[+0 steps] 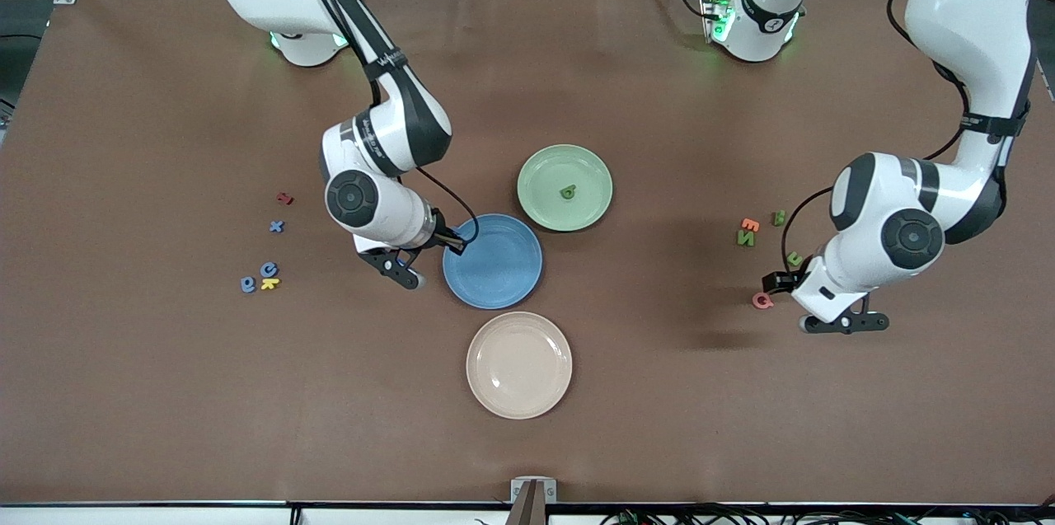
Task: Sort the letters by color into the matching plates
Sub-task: 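Release the blue m onto the blue plate with the right gripper, then grasp a green letter with the left gripper while the right gripper returns, then drop the green letter on the green plate while the right gripper grasps x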
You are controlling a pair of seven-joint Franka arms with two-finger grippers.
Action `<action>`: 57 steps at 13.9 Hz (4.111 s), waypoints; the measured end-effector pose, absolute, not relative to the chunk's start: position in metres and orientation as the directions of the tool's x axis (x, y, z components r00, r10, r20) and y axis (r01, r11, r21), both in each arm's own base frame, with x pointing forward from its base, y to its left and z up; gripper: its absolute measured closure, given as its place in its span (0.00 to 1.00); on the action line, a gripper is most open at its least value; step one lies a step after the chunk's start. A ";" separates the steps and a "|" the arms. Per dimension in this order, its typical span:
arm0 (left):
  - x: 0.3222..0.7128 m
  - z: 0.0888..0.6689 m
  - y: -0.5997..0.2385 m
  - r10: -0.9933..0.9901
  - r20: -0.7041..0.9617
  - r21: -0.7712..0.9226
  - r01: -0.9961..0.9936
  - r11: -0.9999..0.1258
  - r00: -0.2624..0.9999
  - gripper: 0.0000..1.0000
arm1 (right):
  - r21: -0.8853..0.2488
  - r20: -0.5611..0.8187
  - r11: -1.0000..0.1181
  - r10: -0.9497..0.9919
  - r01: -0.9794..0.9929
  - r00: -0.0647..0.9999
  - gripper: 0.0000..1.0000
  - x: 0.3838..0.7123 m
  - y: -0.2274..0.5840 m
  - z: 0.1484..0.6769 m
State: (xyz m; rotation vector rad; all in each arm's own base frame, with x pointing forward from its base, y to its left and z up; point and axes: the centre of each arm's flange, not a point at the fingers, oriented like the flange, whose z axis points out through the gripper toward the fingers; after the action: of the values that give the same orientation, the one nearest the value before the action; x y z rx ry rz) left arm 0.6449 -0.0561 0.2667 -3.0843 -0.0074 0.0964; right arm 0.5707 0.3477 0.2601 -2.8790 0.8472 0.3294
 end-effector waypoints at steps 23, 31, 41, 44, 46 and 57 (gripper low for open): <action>0.578 0.174 0.002 -0.018 -0.112 -0.050 -0.023 -0.998 0.994 0.35 | -0.020 -0.241 -0.962 -0.261 -0.273 0.935 0.00 0.616 0.194 0.290; 0.575 0.178 -0.003 -0.028 -0.106 -0.043 -0.033 -0.999 0.994 0.69 | -0.068 -0.209 -0.996 0.078 0.065 0.975 0.00 0.571 -0.025 0.247; 0.586 0.258 -0.128 -0.053 -0.009 0.002 -0.053 -0.999 0.999 0.69 | -0.030 -0.157 -0.997 0.073 0.069 0.985 0.04 0.511 -0.045 0.197; 0.569 0.266 -0.190 0.035 -0.017 0.027 0.035 -0.999 0.999 0.69 | -0.024 -0.143 -0.997 0.077 0.074 0.987 0.07 0.512 -0.043 0.196; 0.552 0.268 -0.236 0.103 -0.021 0.030 0.104 -0.994 0.994 0.69 | -0.019 -0.143 -0.997 0.079 0.077 0.986 0.07 0.512 -0.042 0.192; 0.470 0.235 -0.391 0.266 -0.103 0.023 0.269 -0.963 0.959 0.69 | 0.002 -0.175 -0.998 0.069 0.070 0.982 0.19 0.507 -0.020 0.171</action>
State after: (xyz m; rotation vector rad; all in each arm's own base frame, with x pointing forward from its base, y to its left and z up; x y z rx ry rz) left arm 0.4696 -0.3910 0.2348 -3.1453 -0.4296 0.1569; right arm 0.5074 -0.0196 0.1712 -3.1359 -0.1102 0.2772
